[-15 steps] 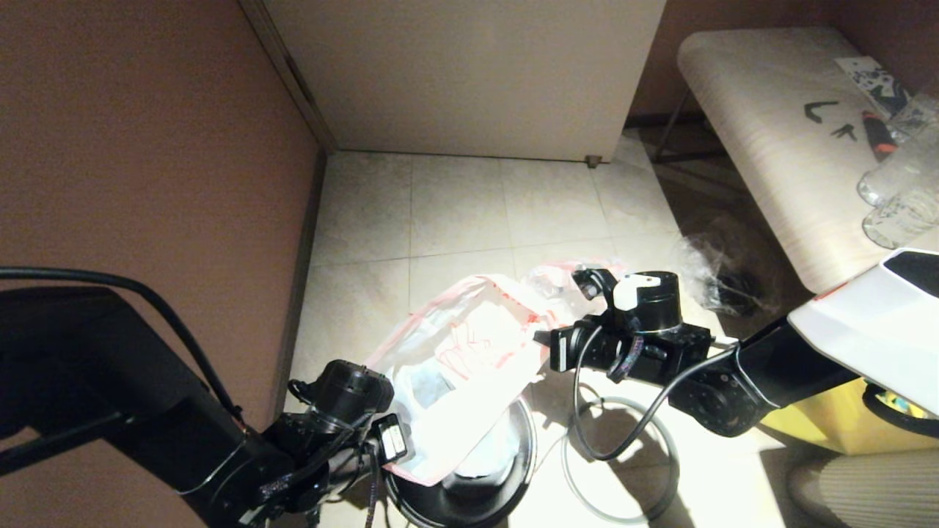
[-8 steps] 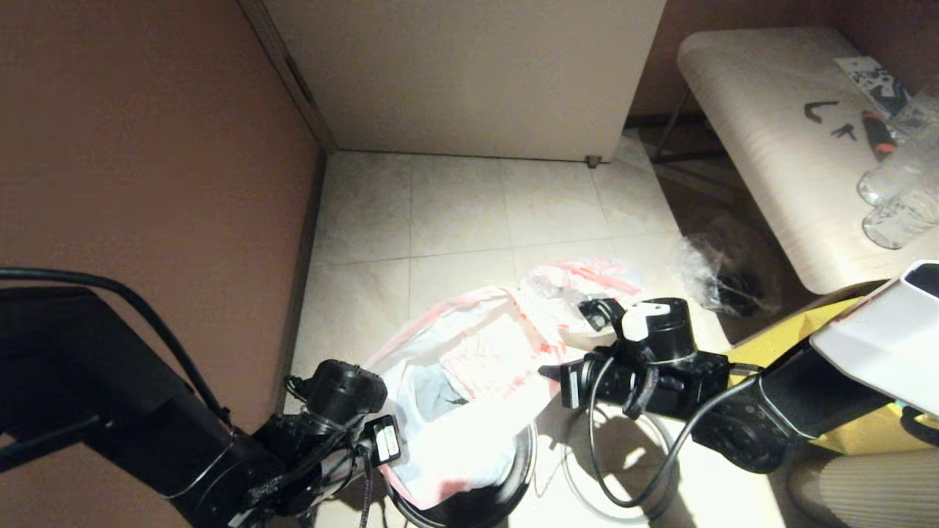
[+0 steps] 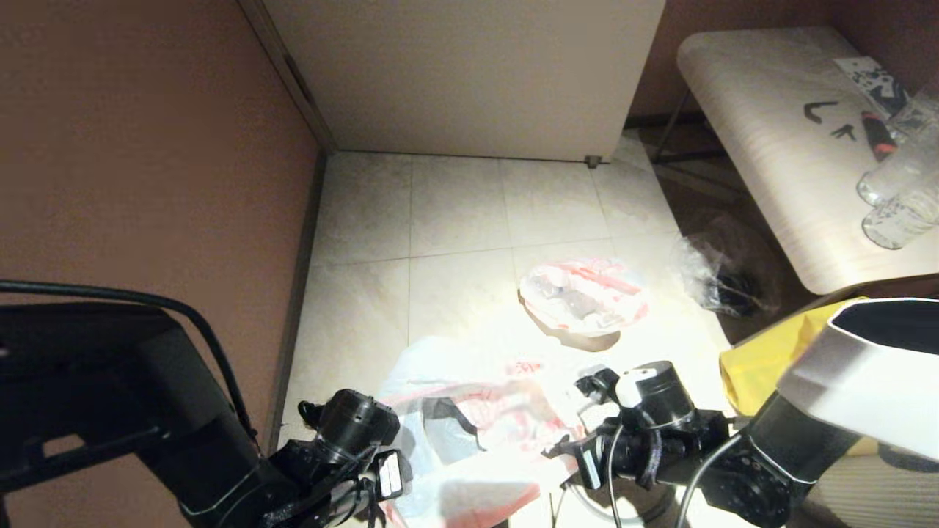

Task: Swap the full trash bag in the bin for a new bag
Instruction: Put the new garbage bag on the trash can

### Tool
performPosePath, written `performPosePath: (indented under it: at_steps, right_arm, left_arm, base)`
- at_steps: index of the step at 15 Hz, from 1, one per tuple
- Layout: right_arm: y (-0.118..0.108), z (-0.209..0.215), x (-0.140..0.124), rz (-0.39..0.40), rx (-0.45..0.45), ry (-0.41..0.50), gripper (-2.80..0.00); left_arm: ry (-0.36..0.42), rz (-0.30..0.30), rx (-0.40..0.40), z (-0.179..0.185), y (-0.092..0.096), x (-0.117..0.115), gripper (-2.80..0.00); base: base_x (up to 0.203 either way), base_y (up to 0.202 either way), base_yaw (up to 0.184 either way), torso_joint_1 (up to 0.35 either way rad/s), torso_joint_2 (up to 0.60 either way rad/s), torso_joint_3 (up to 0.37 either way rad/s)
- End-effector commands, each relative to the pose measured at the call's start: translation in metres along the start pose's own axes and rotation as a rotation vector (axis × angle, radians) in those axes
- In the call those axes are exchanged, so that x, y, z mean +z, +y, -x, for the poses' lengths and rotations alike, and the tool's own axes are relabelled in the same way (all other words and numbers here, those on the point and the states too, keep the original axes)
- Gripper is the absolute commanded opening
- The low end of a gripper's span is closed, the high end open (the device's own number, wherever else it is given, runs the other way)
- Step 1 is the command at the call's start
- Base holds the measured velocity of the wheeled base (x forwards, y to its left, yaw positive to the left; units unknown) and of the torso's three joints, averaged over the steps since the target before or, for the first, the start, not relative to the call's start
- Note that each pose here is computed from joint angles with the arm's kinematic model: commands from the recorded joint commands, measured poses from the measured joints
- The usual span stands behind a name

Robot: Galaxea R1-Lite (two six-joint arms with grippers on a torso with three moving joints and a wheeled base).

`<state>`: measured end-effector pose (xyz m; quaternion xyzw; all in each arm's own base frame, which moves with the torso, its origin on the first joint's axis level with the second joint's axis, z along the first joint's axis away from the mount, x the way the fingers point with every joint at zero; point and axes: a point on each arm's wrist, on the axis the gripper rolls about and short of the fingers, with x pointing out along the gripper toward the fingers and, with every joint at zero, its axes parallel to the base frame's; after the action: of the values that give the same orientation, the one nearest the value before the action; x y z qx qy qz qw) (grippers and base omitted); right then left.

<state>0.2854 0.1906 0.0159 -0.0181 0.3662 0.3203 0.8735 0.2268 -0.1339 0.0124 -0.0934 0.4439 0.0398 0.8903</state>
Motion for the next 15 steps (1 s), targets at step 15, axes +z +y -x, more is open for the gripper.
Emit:
performPosePath:
  at_steps: [15]
  right_arm:
    - [0.029, -0.111, 0.030, 0.155, -0.011, -0.045, -2.80]
  left_arm:
    - [0.023, -0.112, 0.128, -0.043, 0.026, 0.000, -2.80]
  base:
    - [0.000, 0.000, 0.000, 0.000, 0.00, 0.000]
